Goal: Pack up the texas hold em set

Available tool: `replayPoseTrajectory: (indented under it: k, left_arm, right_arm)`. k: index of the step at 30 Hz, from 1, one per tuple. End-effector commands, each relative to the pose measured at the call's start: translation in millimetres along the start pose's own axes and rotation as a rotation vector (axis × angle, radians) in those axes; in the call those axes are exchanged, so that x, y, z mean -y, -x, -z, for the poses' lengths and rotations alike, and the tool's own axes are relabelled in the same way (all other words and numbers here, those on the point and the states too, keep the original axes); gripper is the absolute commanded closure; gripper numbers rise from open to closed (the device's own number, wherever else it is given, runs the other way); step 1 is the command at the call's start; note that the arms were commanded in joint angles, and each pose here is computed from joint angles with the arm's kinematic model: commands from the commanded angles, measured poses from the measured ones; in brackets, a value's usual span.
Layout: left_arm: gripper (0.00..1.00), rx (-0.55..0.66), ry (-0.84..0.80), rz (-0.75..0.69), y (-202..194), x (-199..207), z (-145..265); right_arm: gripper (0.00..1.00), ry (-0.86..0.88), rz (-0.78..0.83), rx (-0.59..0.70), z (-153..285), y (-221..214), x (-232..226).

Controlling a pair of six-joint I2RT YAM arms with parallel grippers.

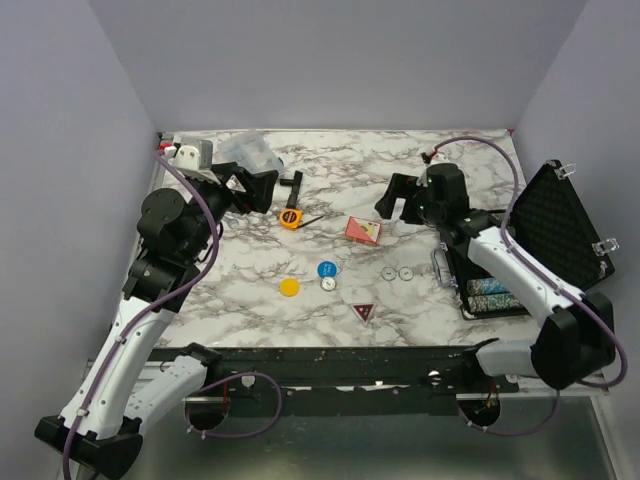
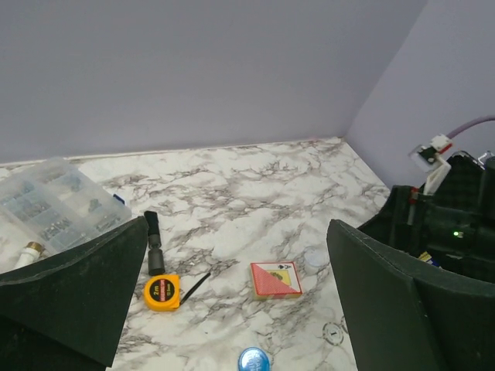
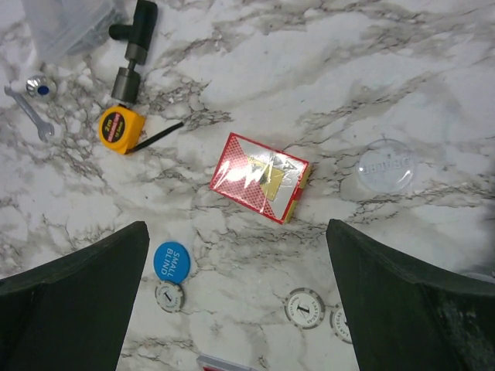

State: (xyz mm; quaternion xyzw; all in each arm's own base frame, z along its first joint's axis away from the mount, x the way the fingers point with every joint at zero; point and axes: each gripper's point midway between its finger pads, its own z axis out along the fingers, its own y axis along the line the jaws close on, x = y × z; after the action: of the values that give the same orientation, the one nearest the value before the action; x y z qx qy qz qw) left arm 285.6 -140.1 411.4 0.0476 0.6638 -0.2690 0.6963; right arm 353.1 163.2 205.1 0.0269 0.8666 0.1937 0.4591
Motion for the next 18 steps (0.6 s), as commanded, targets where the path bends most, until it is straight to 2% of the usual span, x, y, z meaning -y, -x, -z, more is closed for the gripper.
replayPoseTrajectory:
  k: [1, 10, 18]
  left_arm:
    - [0.02, -0.021, -0.005, -0.004, 1, 4, -3]
    - [0.02, -0.048, -0.024, 0.000, -5, 9, -7]
    - [0.01, -0.058, -0.042, 0.005, -6, 13, -7]
  right_arm:
    - [0.00, 0.133, 0.048, -0.060, -39, -18, -18]
    - [0.00, 0.145, 0.160, -0.244, -123, -62, -7]
    - [0.00, 0.150, 0.302, -0.288, -159, -71, 7]
